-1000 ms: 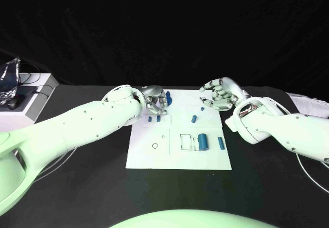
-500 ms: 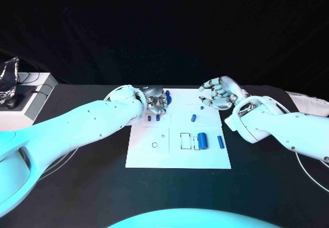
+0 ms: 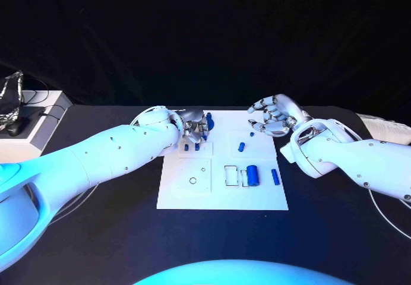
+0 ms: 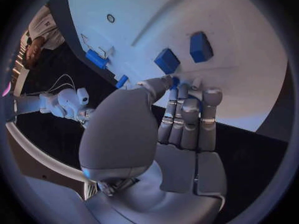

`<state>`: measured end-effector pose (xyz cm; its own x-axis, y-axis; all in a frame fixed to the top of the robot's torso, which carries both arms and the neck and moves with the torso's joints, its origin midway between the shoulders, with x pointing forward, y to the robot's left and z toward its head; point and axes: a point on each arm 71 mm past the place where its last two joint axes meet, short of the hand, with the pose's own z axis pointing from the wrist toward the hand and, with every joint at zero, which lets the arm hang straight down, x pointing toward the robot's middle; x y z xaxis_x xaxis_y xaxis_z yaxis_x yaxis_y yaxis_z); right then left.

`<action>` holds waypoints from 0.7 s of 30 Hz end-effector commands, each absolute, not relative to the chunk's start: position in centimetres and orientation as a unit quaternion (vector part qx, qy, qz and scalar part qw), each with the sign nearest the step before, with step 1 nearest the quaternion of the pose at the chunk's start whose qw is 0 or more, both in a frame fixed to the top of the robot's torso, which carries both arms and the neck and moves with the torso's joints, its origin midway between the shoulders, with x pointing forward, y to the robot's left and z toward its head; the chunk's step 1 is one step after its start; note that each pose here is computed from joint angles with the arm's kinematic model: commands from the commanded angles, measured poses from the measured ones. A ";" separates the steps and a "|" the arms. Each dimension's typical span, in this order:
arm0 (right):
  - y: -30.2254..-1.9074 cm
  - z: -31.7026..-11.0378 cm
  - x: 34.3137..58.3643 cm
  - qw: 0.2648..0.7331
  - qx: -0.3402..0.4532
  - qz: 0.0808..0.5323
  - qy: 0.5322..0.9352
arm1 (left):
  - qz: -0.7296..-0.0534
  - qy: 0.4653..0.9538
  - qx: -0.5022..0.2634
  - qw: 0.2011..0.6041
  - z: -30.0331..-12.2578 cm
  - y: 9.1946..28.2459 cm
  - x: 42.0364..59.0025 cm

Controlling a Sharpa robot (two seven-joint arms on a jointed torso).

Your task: Assemble the parts on the task board

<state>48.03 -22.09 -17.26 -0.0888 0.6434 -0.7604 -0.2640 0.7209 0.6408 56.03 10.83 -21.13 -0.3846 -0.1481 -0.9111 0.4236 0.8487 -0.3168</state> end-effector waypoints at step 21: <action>-21.9 -17.2 48.0 0.658 0.139 0.348 0.653 | -0.261 0.795 0.095 0.539 -21.8 10.4 56.1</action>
<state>48.02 -22.02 -17.24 -0.0898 0.6438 -0.7599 -0.2649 0.7201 0.6414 56.31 10.59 -21.24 -0.3805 -0.1488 -0.9127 0.4217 0.8504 -0.3145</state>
